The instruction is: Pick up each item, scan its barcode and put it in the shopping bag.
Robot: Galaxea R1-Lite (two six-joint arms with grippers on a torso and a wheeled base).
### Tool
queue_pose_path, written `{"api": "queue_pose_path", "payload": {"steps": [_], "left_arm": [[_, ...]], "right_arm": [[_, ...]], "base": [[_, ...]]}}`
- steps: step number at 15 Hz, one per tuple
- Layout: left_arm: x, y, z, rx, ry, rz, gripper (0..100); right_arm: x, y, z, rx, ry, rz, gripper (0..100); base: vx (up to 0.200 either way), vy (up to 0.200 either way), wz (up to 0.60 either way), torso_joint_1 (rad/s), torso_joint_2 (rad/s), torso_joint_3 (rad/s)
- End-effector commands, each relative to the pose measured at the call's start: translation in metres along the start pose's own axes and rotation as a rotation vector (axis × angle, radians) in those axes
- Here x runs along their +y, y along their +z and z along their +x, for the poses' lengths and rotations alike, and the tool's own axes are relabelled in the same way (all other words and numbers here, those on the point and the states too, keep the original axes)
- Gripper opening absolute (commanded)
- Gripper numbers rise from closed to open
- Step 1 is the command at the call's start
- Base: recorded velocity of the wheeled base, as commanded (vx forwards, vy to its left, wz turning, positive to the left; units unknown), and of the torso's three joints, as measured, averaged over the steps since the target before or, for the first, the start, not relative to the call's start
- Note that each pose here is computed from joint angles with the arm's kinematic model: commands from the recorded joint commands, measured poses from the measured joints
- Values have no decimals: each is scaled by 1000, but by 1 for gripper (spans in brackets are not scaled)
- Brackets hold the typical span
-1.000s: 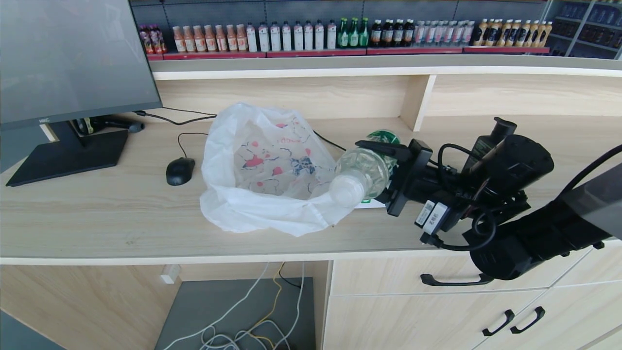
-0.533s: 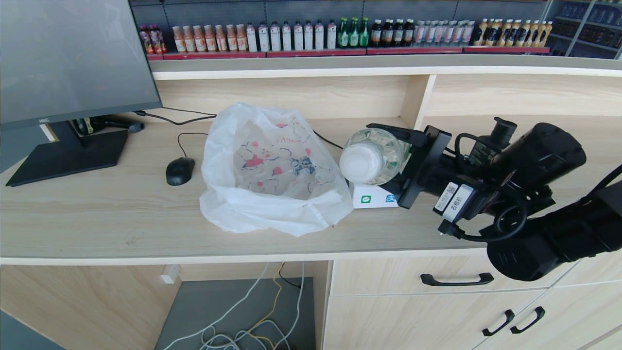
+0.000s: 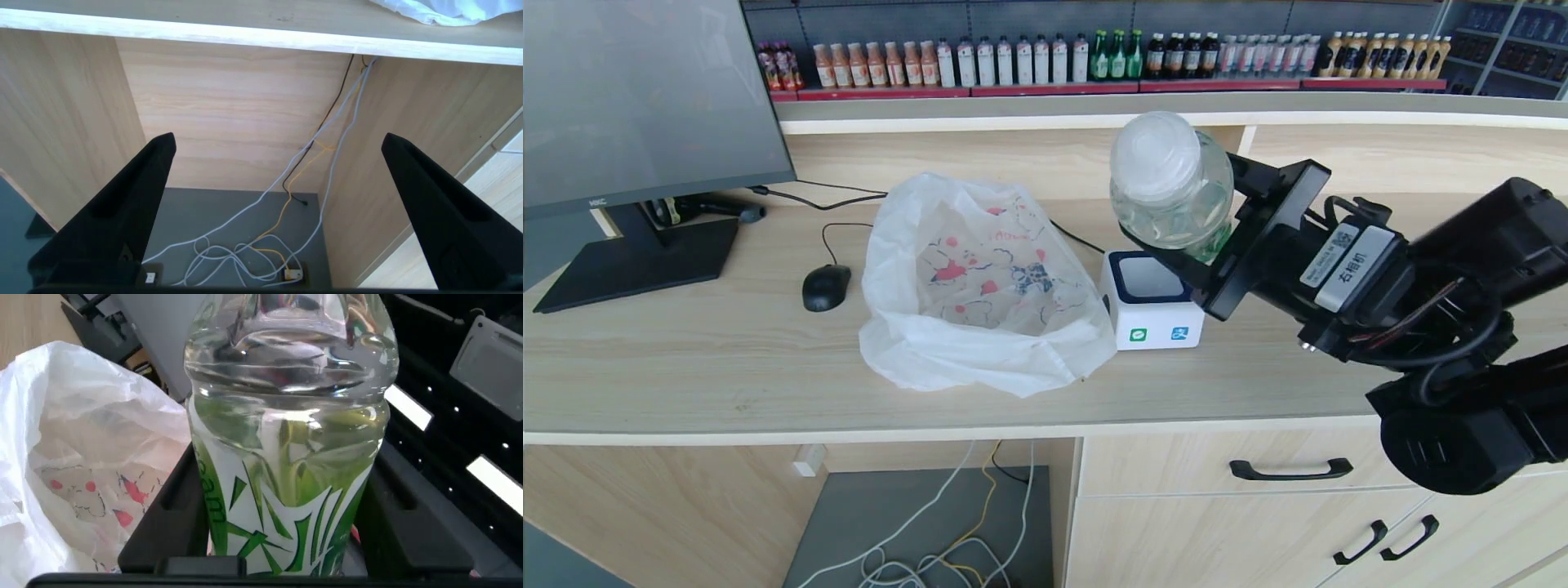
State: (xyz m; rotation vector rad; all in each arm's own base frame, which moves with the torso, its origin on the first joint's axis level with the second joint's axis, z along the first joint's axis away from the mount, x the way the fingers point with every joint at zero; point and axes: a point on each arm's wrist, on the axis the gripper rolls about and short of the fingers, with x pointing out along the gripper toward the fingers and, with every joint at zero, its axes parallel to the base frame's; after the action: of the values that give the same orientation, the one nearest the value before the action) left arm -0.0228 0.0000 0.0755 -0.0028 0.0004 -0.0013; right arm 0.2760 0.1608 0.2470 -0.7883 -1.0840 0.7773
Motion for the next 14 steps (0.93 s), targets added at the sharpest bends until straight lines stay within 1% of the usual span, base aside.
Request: {"api": "queue_pose_path", "payload": {"steps": [1, 2, 4, 8, 11, 12, 13, 14], "left_arm": [[0, 0, 0, 0, 0, 0, 100], [0, 0, 0, 0, 0, 0, 100], [0, 0, 0, 0, 0, 0, 100], [0, 0, 0, 0, 0, 0, 100], [0, 0, 0, 0, 0, 0, 100], [0, 0, 0, 0, 0, 0, 100], [0, 0, 0, 0, 0, 0, 100], [0, 0, 0, 0, 0, 0, 100]], "right_arm": [[-1, 9, 0, -12, -5, 35, 0], [4, 9, -4, 11, 2, 105, 0], [1, 16, -5, 42, -43, 187, 0], [-12, 29, 2, 42, -145, 314, 0], [-20, 34, 1, 78, -246, 423, 0], [-21, 35, 3, 92, -289, 484, 0], [-20, 35, 3, 100, -306, 509, 0], [-19, 32, 2, 130, -353, 566, 0]], "base": [[0, 0, 0, 0, 0, 0], [0, 0, 0, 0, 0, 0], [0, 0, 0, 0, 0, 0], [0, 0, 0, 0, 0, 0], [0, 0, 0, 0, 0, 0], [0, 0, 0, 0, 0, 0], [0, 0, 0, 0, 0, 0], [0, 0, 0, 0, 0, 0]]}}
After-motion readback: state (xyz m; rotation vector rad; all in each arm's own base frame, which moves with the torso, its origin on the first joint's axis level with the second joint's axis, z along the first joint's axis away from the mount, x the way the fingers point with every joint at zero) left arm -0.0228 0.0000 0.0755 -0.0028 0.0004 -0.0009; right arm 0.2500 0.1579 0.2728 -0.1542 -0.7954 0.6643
